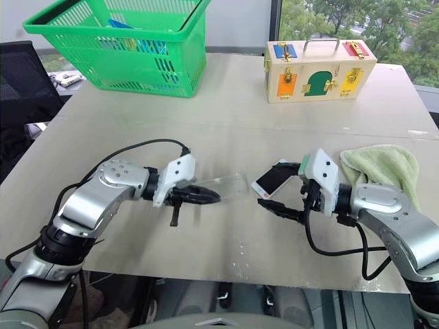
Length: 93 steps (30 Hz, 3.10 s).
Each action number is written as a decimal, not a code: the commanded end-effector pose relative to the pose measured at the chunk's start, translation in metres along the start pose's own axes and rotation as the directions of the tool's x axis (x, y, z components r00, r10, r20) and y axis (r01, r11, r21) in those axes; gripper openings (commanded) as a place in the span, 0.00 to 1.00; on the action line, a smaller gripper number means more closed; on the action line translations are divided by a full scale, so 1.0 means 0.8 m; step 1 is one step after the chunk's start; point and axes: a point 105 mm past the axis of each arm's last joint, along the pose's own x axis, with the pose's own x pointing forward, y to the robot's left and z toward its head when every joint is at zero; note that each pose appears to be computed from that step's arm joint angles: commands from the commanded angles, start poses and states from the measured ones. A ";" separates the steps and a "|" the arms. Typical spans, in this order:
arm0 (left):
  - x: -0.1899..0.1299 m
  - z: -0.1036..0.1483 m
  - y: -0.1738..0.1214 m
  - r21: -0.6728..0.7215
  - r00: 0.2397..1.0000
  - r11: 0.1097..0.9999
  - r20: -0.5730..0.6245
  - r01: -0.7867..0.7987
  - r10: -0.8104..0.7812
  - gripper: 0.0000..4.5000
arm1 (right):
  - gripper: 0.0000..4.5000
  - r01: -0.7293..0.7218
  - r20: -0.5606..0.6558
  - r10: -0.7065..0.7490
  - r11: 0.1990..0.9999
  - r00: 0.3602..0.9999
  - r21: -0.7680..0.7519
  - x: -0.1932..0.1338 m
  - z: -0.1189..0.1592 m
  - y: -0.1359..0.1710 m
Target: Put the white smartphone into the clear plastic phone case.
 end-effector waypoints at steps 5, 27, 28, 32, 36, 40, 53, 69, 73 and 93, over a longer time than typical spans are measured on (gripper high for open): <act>0.000 0.025 -0.028 0.224 0.994 0.969 -0.055 0.104 -0.094 0.01 | 1.00 -0.004 -0.008 0.004 1.000 1.000 -0.020 -0.001 0.005 0.002; 0.018 -0.016 0.049 0.105 1.000 0.994 0.004 -0.003 0.002 0.49 | 1.00 0.057 -0.021 -0.057 0.998 0.998 -0.016 0.004 0.009 -0.012; 0.015 -0.011 0.048 0.076 0.999 0.997 0.045 -0.022 0.018 0.57 | 1.00 0.069 -0.020 -0.069 0.998 0.997 -0.012 0.005 0.009 -0.014; -0.010 0.008 0.032 -0.107 0.979 0.992 0.185 -0.071 0.090 0.98 | 1.00 0.152 -0.029 -0.152 0.988 0.988 -0.001 0.021 0.000 -0.022; -0.033 0.016 0.029 -0.206 0.963 0.972 0.216 -0.117 0.161 0.98 | 1.00 0.246 -0.028 -0.252 0.961 0.967 -0.130 0.027 -0.004 -0.039; -0.052 0.022 0.037 -0.267 0.918 0.948 0.304 -0.175 0.255 0.98 | 1.00 0.142 -0.096 -0.178 0.944 0.979 -0.296 0.019 -0.012 -0.050; -0.077 -0.017 0.024 -0.346 0.869 0.902 0.325 -0.258 0.373 0.98 | 1.00 -0.382 -0.458 0.194 0.850 0.868 -0.363 0.042 -0.055 -0.093; -0.085 -0.020 0.037 -0.389 0.839 0.866 0.313 -0.314 0.445 0.98 | 1.00 -0.742 -0.734 0.332 0.580 0.592 -0.337 0.087 -0.080 -0.115; -0.088 -0.021 0.042 -0.404 0.826 0.852 0.311 -0.333 0.471 0.98 | 1.00 -0.788 -0.812 0.302 0.547 0.499 -0.281 0.082 -0.099 -0.120; -0.089 -0.019 0.022 -0.409 0.819 0.849 0.320 -0.333 0.476 1.00 | 0.62 -0.386 -0.663 0.268 0.922 0.699 -0.035 0.053 -0.084 -0.143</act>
